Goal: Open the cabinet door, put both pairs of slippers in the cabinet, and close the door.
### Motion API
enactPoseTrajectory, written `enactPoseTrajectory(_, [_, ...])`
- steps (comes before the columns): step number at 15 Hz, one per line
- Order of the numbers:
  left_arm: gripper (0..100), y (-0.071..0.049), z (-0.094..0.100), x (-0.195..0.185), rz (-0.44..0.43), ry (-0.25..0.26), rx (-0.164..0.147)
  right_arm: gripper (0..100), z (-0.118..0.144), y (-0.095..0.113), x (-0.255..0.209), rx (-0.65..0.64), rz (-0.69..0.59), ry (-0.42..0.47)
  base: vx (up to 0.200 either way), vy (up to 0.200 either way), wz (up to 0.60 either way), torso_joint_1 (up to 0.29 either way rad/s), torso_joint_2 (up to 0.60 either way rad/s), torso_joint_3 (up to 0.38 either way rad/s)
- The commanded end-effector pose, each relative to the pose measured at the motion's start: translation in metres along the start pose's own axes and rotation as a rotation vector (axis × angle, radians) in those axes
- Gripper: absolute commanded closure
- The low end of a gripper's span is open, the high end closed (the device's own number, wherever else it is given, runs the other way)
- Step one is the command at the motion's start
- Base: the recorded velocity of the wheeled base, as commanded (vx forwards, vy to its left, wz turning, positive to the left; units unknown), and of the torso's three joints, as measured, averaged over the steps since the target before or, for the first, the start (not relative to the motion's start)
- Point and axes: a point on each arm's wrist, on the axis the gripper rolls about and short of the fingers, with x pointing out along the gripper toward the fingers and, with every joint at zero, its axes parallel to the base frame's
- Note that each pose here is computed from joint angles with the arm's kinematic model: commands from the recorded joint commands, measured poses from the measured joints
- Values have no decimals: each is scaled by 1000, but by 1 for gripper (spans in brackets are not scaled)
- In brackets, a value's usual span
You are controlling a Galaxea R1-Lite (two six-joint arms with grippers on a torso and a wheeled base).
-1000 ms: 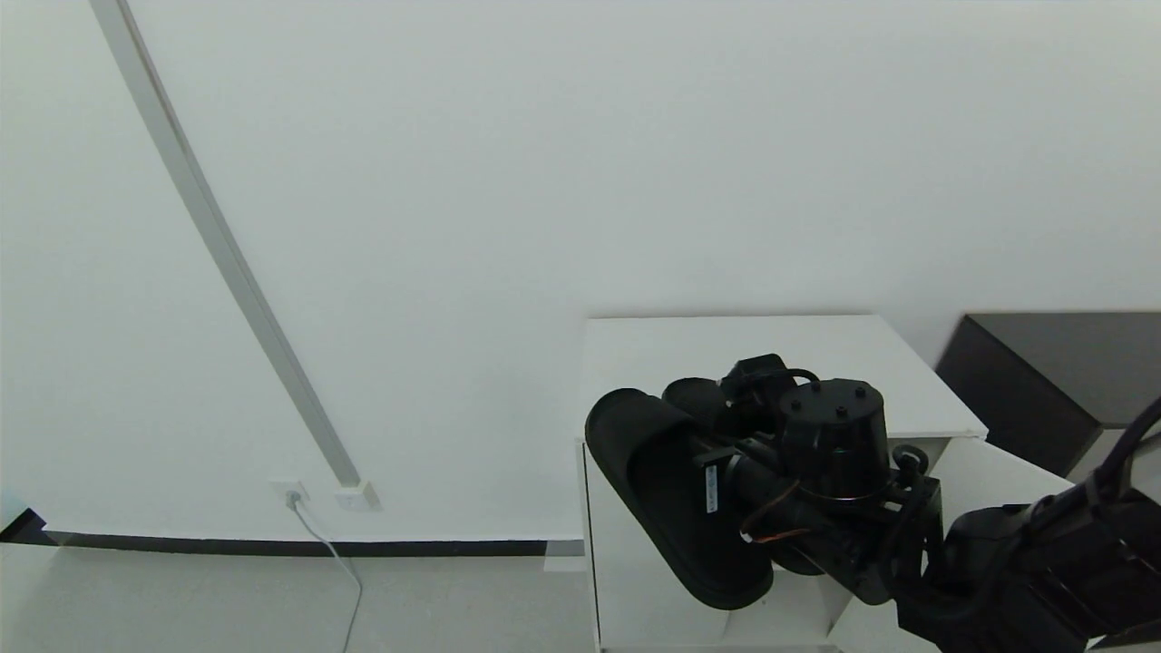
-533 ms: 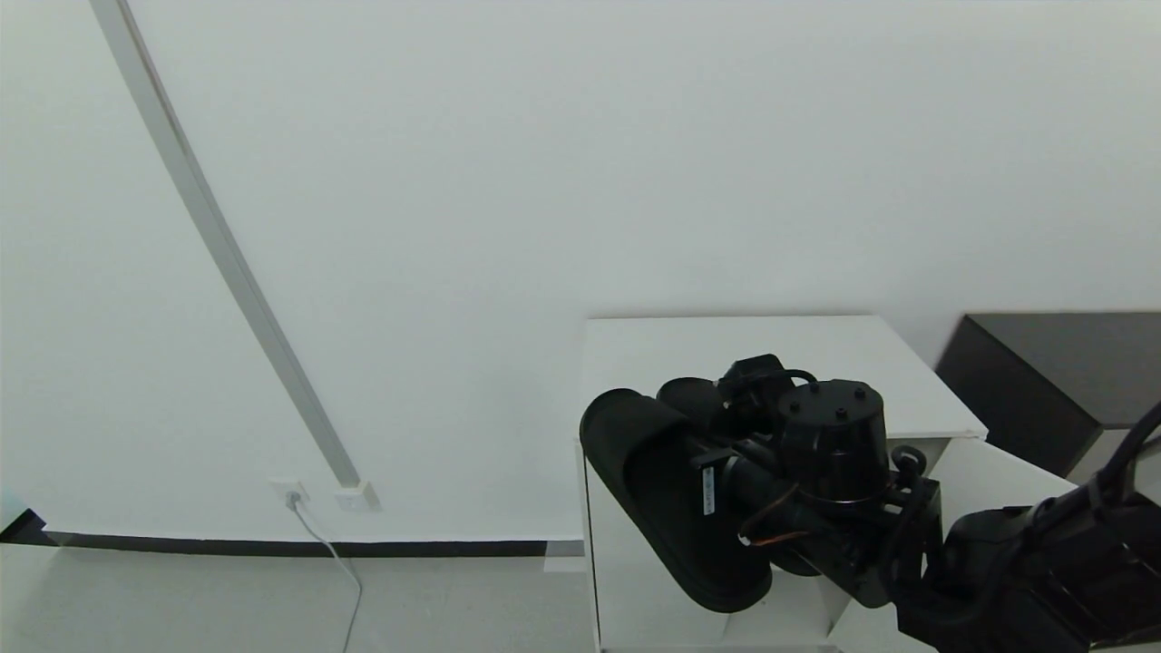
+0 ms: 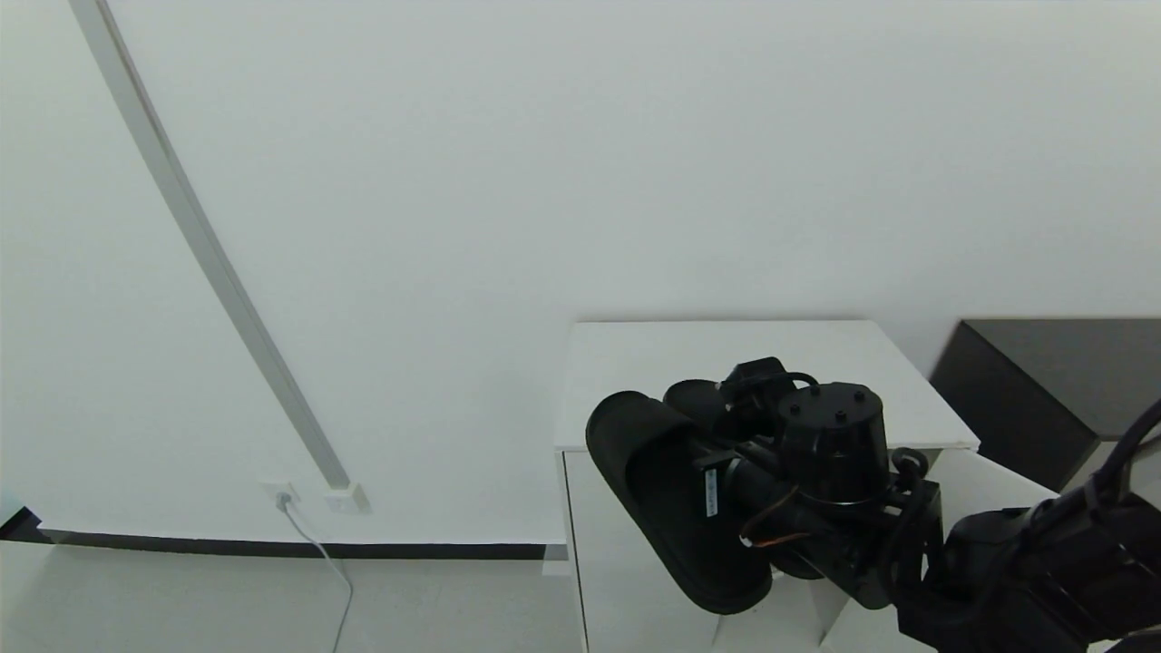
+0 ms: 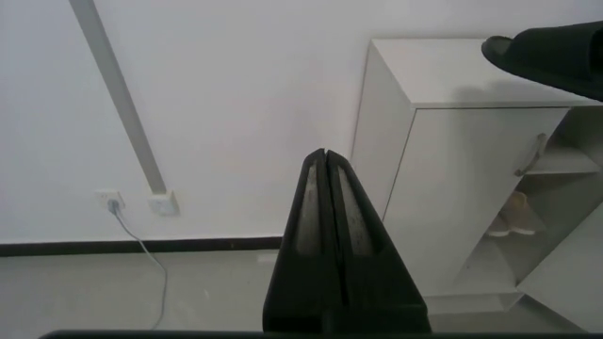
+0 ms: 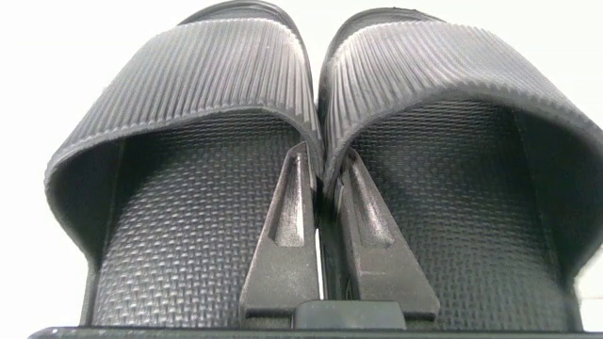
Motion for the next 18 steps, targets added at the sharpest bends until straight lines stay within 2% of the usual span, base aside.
enactPoseTrajectory(1, [100, 0, 0, 0, 0, -1, 0, 100, -6, 2, 4, -7, 1, 18, 0, -200, 0, -2, 2, 2])
enactPoseTrajectory(10, [100, 0, 0, 0, 0, -1, -3, 100, -6, -5, 1, 0, -17, 17, 0, -200, 0, 1, 2, 1])
enactPoseTrajectory(13, [100, 0, 0, 0, 0, -1, -3, 100, 1, -8, -12, 7, -6, -7, 0, -200, 0, 2, 7, 5])
enactPoseTrajectory(18, [100, 0, 0, 0, 0, -1, -3, 100, -7, -3, -44, -10, 55, 19, 0, 0, 0, 0, 0, 0])
